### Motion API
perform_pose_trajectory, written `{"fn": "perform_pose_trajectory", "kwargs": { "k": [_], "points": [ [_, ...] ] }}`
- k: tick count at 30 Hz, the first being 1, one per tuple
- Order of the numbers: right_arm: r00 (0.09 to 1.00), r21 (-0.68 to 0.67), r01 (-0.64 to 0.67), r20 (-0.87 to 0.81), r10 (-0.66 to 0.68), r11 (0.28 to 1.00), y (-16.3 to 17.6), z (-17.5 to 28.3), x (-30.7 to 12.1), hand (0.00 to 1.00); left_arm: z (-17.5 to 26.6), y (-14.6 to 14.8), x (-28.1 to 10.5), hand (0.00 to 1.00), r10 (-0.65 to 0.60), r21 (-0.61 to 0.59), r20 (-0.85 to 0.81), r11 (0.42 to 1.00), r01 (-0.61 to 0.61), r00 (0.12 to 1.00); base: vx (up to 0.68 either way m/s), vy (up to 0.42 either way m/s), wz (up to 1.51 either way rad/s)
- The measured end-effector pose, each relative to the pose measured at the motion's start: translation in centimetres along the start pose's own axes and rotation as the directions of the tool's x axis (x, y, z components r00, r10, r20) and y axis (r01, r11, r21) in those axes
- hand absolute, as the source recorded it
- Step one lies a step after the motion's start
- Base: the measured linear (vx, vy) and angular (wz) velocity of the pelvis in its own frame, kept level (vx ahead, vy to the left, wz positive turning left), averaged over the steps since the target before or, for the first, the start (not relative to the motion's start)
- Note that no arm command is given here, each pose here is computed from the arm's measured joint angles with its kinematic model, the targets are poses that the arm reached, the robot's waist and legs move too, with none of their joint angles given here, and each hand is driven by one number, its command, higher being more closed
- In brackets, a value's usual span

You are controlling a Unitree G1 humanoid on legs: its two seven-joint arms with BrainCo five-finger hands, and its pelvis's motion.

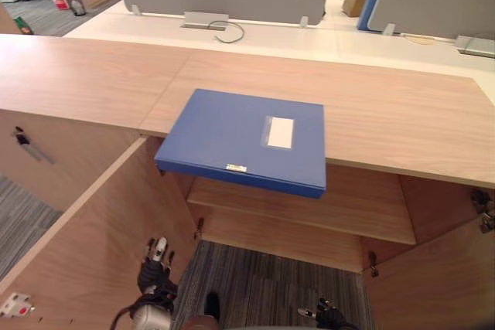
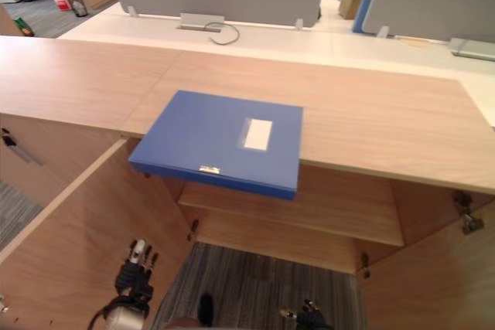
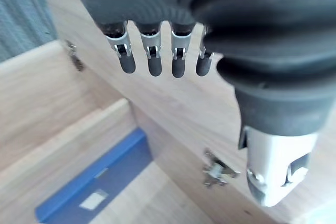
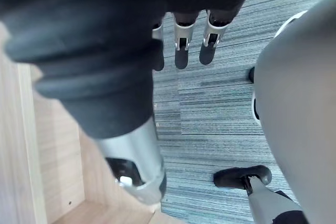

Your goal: Walk over to the cabinet, pick up the folder, carry it to the office cabinet, place the folder inside the office cabinet, then close the office cabinet door

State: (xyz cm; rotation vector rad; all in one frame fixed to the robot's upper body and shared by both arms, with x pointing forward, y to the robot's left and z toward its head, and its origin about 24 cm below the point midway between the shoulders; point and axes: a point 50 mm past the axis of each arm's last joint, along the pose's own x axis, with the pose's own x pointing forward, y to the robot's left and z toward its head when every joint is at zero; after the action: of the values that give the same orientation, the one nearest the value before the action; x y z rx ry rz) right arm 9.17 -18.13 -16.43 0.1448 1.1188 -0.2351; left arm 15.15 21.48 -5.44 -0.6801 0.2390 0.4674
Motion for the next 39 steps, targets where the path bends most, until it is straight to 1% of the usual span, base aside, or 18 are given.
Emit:
{"fn": "perform_pose_trajectory", "kwargs": {
  "k": [3, 6, 7, 11, 13, 14, 16, 17, 18, 20, 24, 26, 31, 32, 34, 36, 37, 39],
  "points": [
    [1.000, 0.001, 0.000, -0.001, 0.000, 1.000, 0.0, 0.0, 0.0, 0.00, 3.0, -1.0, -0.1, 0.00, -0.015, -0.032, 0.153, 0.999, 0.021, 0.988, 0.00, 0.018, 0.42],
    [1.000, 0.005, -0.002, -0.003, 0.002, 1.000, 0.2, -0.1, 0.0, 0.00, 5.1, -1.7, -0.5, 0.00, 0.003, -0.010, 0.246, 1.000, -0.001, 0.969, 0.02, -0.005, 0.47],
    [1.000, 0.005, -0.003, -0.003, 0.003, 1.000, 0.2, -0.1, 0.0, 0.00, 5.2, -1.7, -0.5, 0.00, 0.004, -0.008, 0.252, 1.000, -0.002, 0.968, 0.02, -0.013, 0.32],
    [1.000, 0.028, -0.026, 0.019, 0.025, 0.999, 1.4, 0.5, 0.1, 0.00, 9.1, -2.3, -1.9, 0.00, 0.010, -0.014, 0.422, 1.000, -0.004, 0.906, 0.00, -0.017, 0.16],
    [0.998, 0.042, -0.048, 0.030, 0.047, 0.998, 2.3, 0.8, 0.1, 0.00, 12.5, -2.6, -3.4, 0.00, 0.017, -0.014, 0.579, 1.000, -0.012, 0.815, -0.03, -0.020, 0.08],
    [0.998, 0.043, -0.051, 0.031, 0.050, 0.998, 2.4, 0.8, 0.1, 0.00, 13.1, -2.7, -3.7, 0.00, 0.017, -0.012, 0.604, 1.000, -0.012, 0.797, -0.03, -0.009, 0.02],
    [0.997, 0.051, -0.069, 0.040, 0.067, 0.996, 3.2, 0.9, 0.1, 0.00, 16.9, -3.7, -5.8, 0.00, 0.000, 0.005, 0.776, 1.000, -0.006, 0.630, -0.04, -0.001, 0.02],
    [0.997, 0.052, -0.072, 0.041, 0.070, 0.996, 3.3, 1.0, 0.0, 0.00, 17.7, -4.1, -6.3, 0.00, -0.010, 0.009, 0.811, 1.000, 0.003, 0.586, -0.05, 0.000, 0.02],
    [0.996, 0.053, -0.078, 0.041, 0.076, 0.996, 3.6, 1.0, 0.0, 0.00, 18.9, -4.8, -7.3, 0.00, -0.032, 0.024, 0.863, 0.999, 0.021, 0.503, -0.04, 0.000, 0.01],
    [0.996, 0.052, -0.084, 0.039, 0.082, 0.995, 3.7, 0.9, 0.0, 0.00, 20.0, -6.2, -8.3, 0.00, -0.069, 0.047, 0.912, 0.997, 0.065, 0.404, -0.02, 0.000, -0.01],
    [0.995, 0.034, -0.100, 0.035, 0.099, 0.994, 4.2, 0.7, -0.1, 0.00, 20.6, -8.9, -9.3, 0.00, -0.152, 0.094, 0.936, 0.977, 0.189, 0.319, -0.02, -0.006, -0.12],
    [0.994, 0.019, -0.106, 0.032, 0.106, 0.994, 4.3, 0.7, -0.1, 0.00, 20.6, -9.3, -9.3, 0.00, -0.175, 0.110, 0.934, 0.971, 0.214, 0.313, -0.01, -0.005, -0.18],
    [0.992, 0.011, -0.119, 0.033, 0.118, 0.993, 4.4, 0.7, -0.1, 0.00, 20.0, -10.5, -9.1, 0.00, -0.236, 0.172, 0.917, 0.961, 0.217, 0.321, 0.00, -0.020, -0.17],
    [0.993, 0.002, -0.118, 0.032, 0.118, 0.993, 4.4, 0.7, -0.1, 0.00, 19.7, -11.1, -9.0, 0.00, -0.268, 0.197, 0.906, 0.952, 0.232, 0.329, 0.00, -0.029, -0.12],
    [0.993, -0.025, -0.117, 0.031, 0.118, 0.993, 4.3, 0.7, -0.1, 0.00, 19.1, -12.4, -8.8, 0.00, -0.360, 0.295, 0.870, 0.928, 0.229, 0.336, 0.00, -0.019, -0.13],
    [0.992, -0.033, -0.119, 0.031, 0.120, 0.992, 4.3, 0.8, 0.0, 0.00, 18.5, -13.8, -8.8, 0.00, -0.490, 0.438, 0.807, 0.871, 0.224, 0.329, 0.01, -0.019, -0.18],
    [0.992, -0.035, -0.120, 0.031, 0.121, 0.992, 4.3, 0.7, 0.0, 0.00, 18.4, -14.0, -8.8, 0.00, -0.512, 0.467, 0.795, 0.859, 0.209, 0.325, 0.01, -0.018, -0.09],
    [0.992, -0.042, -0.120, 0.022, 0.121, 0.992, 4.2, 0.6, 0.0, 0.00, 18.0, -14.8, -8.9, 0.00, -0.574, 0.562, 0.759, 0.816, 0.135, 0.308, 0.00, 0.000, 0.00]
  ]
}}
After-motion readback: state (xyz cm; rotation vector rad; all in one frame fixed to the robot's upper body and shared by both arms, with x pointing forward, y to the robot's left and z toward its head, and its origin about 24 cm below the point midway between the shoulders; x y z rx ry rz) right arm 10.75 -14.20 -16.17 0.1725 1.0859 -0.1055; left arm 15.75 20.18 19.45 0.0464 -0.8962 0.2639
